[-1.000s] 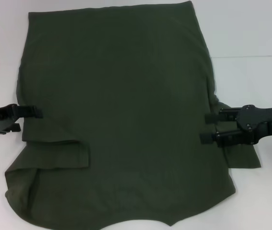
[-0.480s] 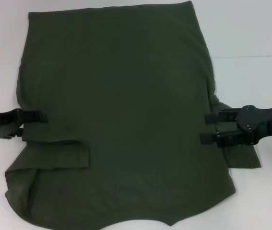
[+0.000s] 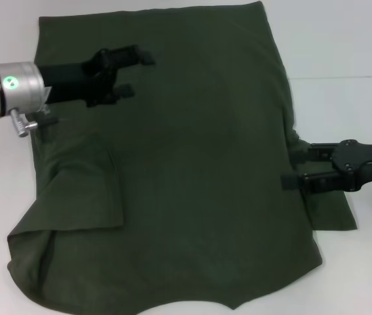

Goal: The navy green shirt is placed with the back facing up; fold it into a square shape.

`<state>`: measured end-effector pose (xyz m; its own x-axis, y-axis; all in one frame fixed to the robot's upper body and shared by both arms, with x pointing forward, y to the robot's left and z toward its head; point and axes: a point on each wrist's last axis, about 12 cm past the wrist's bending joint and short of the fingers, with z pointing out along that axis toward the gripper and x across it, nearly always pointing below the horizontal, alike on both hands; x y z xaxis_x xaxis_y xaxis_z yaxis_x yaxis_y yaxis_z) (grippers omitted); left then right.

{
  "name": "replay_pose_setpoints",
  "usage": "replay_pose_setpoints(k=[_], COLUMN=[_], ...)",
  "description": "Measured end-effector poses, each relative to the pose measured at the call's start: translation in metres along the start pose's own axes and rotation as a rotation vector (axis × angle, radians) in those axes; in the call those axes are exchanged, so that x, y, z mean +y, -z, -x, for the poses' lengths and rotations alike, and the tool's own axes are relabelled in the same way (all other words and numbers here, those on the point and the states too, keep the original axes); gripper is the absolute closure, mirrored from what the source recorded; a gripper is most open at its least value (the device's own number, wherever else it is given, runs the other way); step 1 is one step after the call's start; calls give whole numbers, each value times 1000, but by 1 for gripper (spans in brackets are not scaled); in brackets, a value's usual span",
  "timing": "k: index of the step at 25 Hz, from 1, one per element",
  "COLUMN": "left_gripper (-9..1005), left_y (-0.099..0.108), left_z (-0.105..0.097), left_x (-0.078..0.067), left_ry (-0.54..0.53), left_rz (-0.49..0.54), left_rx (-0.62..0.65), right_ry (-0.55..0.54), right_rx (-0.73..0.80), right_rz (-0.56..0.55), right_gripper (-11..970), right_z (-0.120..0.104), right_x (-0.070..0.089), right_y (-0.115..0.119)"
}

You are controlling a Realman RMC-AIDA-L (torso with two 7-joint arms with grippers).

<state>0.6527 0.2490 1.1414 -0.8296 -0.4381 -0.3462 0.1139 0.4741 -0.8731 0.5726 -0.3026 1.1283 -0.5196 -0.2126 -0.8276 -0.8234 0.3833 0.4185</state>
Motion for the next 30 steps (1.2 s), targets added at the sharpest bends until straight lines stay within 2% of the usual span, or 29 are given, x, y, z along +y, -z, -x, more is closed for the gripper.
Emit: replay_pose_setpoints(k=[2, 5, 7, 9, 10, 11, 12, 14, 17, 21, 24, 27, 30], left_gripper=[85, 86, 87, 87, 88, 88, 89, 89, 90, 90, 89, 89, 89], left_y=[-8, -3, 19, 24, 36, 54, 58, 72, 83, 93, 95, 95, 96], left_z=[-2, -4, -8, -10, -16, -32, -37, -55, -72, -86, -95, -103, -104], left_x=[-6, -3, 2, 2, 4, 9, 10, 15, 19, 27, 33, 39, 41], left_ry=[-20, -47, -147, -181, -264, -422, -461, -600, -704, -765, -817, -875, -890], left_rz=[-14, -23, -103, -133, -188, -279, -297, -368, -425, -434, -429, -414, -408], left_rx=[14, 1, -13, -12, -10, 15, 23, 59, 88, 75, 65, 59, 51], right_ry=[-7, -22, -36, -57, -76, -94, -118, -179, -314, -550, -704, -807, -858], right_rx=[1, -13, -35, -65, -81, -96, -106, -114, -97, -16, 50, 99, 141], right_rz=[-5, -20, -35, -49, -56, -60, -64, -66, -70, -119, -165, -198, -250], right_gripper=[49, 49, 49, 50, 50, 50, 50, 50, 50, 50, 50, 50, 50], right_z=[1, 5, 8, 12, 15, 17, 20, 27, 35, 37, 30, 22, 16], right_x=[-1, -3, -5, -7, -8, -8, -9, -11, -13, -18, -20, -19, -20], right_y=[3, 7, 11, 15, 17, 19, 20, 24, 31, 45, 54, 63, 72])
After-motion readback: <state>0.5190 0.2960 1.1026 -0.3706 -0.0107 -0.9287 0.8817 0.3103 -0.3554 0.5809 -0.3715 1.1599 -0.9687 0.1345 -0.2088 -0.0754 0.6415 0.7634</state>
